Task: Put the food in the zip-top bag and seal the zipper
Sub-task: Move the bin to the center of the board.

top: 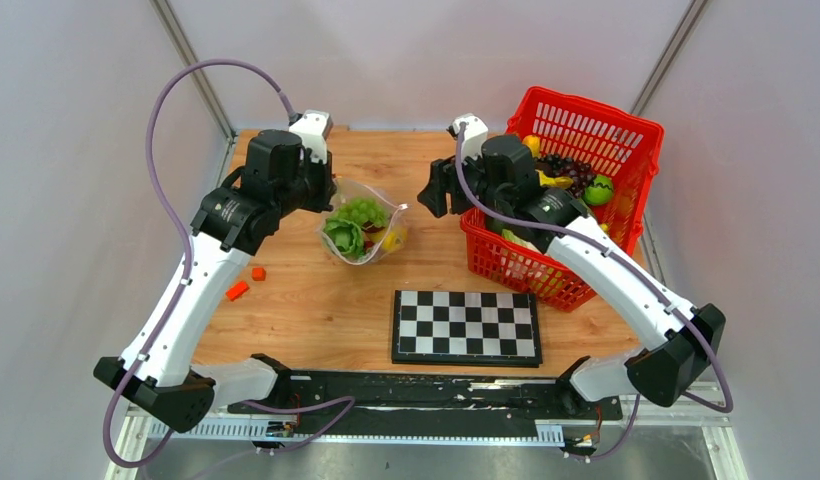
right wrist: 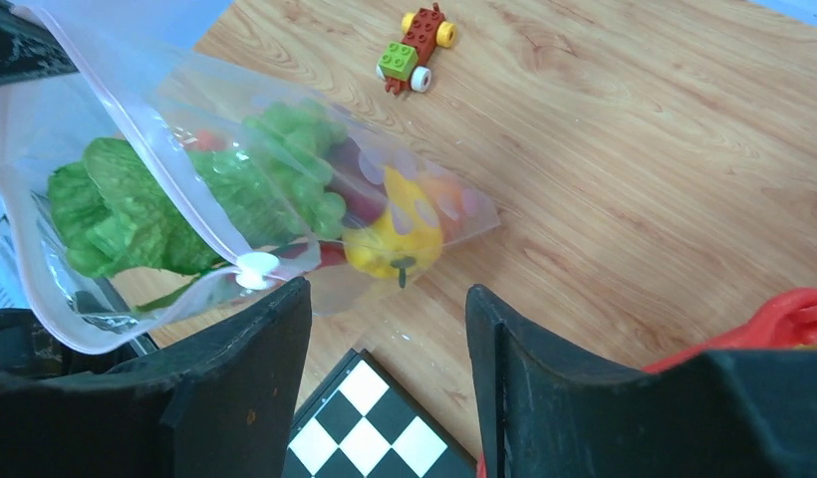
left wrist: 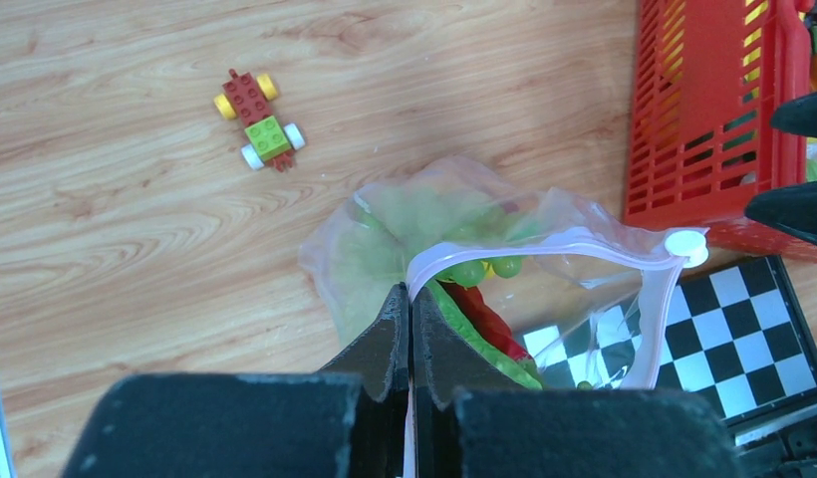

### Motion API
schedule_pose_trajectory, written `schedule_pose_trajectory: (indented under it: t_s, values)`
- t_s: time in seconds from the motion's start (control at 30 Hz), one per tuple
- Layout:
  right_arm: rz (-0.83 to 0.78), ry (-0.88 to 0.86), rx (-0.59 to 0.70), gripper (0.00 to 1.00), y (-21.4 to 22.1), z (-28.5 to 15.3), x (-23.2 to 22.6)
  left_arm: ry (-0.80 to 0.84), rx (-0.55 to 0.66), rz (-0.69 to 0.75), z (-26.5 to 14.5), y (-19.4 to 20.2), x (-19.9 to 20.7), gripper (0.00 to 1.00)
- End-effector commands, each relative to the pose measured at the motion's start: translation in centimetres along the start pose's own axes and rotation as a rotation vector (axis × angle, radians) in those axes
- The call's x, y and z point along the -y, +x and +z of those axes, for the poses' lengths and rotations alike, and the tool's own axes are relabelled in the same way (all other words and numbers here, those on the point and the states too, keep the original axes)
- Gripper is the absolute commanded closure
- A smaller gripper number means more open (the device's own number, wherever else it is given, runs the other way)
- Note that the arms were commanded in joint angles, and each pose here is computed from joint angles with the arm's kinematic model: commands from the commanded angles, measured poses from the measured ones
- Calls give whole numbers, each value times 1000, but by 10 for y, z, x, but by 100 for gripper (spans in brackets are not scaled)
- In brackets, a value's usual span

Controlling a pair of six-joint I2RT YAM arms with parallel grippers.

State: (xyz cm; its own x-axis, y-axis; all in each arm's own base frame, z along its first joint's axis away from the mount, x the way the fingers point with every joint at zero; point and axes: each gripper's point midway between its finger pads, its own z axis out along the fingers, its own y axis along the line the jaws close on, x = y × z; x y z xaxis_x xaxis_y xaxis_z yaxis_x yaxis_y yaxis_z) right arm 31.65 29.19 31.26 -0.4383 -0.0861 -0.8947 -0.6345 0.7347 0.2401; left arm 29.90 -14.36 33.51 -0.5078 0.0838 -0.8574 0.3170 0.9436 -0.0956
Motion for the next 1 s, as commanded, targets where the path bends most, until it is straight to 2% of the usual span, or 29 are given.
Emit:
schedule_pose_trajectory:
  t_s: [0.0,0.17,0.37,0.47,0.53,0.7,0.77,0.83,0.9,0.97]
  values:
    - [-24,-45,3,45,5,-2,-3,-57,61,9,-2,-16,-11,100]
    - [-15,3,-38,53,16,13,9,-102,73,0,-1,-21,-19,100]
    - [-38,87,-243,54,42,49,30,-103,64,-11,4,-16,-19,100]
    - [-73,187,-332,53,60,59,54,-99,68,-13,2,-16,-19,100]
    - [-90,302,-376,53,69,56,76,-93,72,-10,0,-16,-19,100]
    - [-72,461,-465,52,98,24,121,-49,63,7,3,-13,-12,100]
    - [-32,505,-453,52,99,4,140,-42,63,22,3,-14,-11,100]
    - [-25,470,-391,50,88,-5,142,-30,72,31,2,-17,-9,100]
    - [-75,316,-304,47,73,-4,119,-8,86,43,1,-21,-6,100]
    - [-126,111,-104,43,39,3,82,15,95,55,1,-25,-2,100]
